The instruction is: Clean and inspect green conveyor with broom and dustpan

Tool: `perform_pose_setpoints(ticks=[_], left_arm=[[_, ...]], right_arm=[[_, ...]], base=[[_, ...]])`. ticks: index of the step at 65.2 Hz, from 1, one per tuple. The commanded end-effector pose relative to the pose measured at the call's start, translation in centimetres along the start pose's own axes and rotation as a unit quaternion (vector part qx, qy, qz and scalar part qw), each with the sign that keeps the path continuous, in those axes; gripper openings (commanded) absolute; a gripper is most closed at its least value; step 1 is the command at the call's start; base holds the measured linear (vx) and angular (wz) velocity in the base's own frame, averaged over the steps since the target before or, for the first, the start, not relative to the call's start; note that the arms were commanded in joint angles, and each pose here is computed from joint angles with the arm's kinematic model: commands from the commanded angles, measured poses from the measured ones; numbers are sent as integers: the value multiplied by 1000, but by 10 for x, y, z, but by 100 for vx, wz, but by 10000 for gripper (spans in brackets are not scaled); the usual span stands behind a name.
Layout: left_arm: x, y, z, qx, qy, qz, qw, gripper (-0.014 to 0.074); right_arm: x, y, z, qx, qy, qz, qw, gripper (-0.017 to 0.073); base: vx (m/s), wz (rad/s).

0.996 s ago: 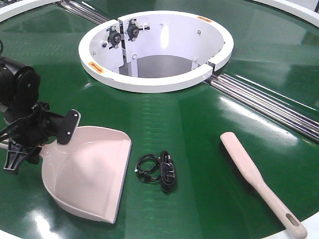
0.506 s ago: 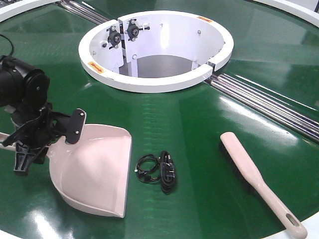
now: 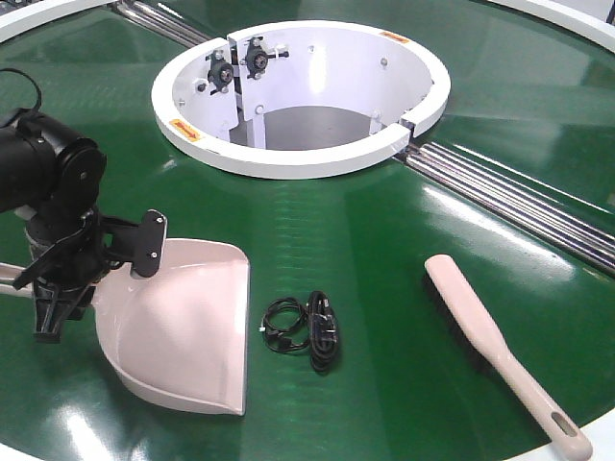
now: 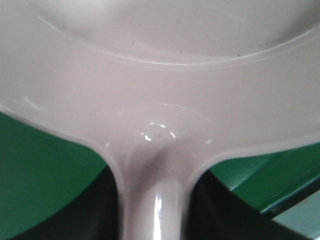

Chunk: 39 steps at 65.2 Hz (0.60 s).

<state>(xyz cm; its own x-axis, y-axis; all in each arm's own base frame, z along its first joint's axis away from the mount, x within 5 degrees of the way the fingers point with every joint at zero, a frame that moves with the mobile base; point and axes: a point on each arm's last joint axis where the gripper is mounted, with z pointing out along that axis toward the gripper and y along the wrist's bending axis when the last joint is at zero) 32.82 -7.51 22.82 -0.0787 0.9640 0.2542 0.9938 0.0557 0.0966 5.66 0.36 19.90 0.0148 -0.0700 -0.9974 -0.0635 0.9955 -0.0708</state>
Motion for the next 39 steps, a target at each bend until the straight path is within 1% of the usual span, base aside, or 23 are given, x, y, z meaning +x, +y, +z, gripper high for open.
perform_pose_setpoints(ticks=[1,8,39], left_arm=[[5,0,-22,-35,-11,-19,999,-8],[4,0,-22,-35,-20,-21,999,-8],[4,0,-22,-37,-19,-20,999,-8]], right_arm=[[-6,0,-1,4,-39,-6,999,-8],[-6,0,-1,4,-39,-6,999,-8],[-6,0,-1,4,-37,-6,999,-8]], base=[[0,0],[0,0],[0,0]])
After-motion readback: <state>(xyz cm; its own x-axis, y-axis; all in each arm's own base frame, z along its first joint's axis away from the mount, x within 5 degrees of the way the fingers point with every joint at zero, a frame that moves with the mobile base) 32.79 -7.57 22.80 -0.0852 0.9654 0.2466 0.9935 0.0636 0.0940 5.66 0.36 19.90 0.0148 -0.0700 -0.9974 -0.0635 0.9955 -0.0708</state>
